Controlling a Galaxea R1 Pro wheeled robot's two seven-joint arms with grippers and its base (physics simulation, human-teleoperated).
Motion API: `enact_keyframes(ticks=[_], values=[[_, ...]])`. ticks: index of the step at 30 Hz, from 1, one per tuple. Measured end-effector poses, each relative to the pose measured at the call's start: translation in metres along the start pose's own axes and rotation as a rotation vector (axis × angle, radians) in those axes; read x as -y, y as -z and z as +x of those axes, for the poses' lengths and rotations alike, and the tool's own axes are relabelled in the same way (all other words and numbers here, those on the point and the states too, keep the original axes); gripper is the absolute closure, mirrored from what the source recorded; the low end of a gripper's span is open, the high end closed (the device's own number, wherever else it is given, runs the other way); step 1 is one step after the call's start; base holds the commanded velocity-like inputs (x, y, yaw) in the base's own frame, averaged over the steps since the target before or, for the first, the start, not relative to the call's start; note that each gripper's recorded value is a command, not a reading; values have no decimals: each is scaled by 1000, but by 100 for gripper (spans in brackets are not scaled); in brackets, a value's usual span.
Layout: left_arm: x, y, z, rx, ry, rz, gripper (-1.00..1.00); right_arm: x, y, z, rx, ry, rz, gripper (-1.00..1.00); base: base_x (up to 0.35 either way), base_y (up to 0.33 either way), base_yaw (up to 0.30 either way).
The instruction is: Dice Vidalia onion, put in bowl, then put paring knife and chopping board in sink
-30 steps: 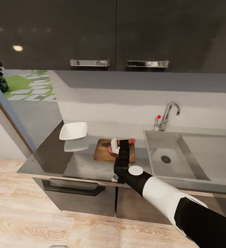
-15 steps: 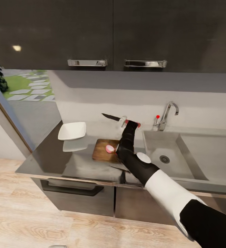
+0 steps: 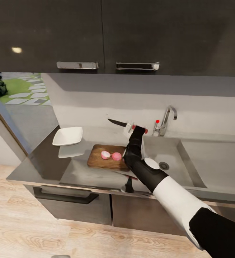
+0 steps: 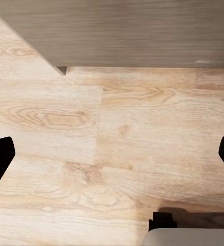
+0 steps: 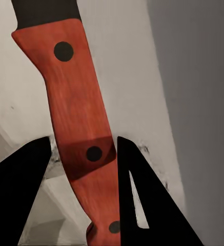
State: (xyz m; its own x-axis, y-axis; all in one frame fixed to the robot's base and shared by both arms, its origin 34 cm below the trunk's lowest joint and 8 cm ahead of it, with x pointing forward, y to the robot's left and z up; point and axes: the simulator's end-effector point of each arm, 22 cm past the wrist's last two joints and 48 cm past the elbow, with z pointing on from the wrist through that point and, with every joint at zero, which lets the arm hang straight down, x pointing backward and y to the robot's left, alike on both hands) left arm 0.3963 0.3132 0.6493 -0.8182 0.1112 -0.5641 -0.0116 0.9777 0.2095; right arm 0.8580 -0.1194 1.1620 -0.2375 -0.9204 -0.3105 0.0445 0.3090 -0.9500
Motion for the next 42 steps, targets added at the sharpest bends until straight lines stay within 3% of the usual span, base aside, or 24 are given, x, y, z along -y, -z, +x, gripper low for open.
enact_keyframes(ticks=[6,12,21,29,36,39,40,42], values=[[0,0,0,0,0,0,-100,-26,2,2,7,58,-57,100,0,-4,0],[0,0,0,0,0,0,-100,-68,6,13,-9,152,-127,100,0,0,0],[0,0,0,0,0,0,-100,-81,11,9,4,181,-148,100,0,0,0],[0,0,0,0,0,0,-100,-115,18,20,-20,222,-251,100,0,0,0],[0,0,0,0,0,-1,-100,-140,18,38,-23,263,-303,100,0,0,0],[0,0,0,0,0,-1,-100,-150,17,52,-36,306,-315,100,0,0,0],[0,0,0,0,0,0,-100,-164,18,63,-45,307,-352,100,0,0,0],[0,0,0,0,0,-1,-100,-164,18,64,-45,313,-351,100,0,0,0]])
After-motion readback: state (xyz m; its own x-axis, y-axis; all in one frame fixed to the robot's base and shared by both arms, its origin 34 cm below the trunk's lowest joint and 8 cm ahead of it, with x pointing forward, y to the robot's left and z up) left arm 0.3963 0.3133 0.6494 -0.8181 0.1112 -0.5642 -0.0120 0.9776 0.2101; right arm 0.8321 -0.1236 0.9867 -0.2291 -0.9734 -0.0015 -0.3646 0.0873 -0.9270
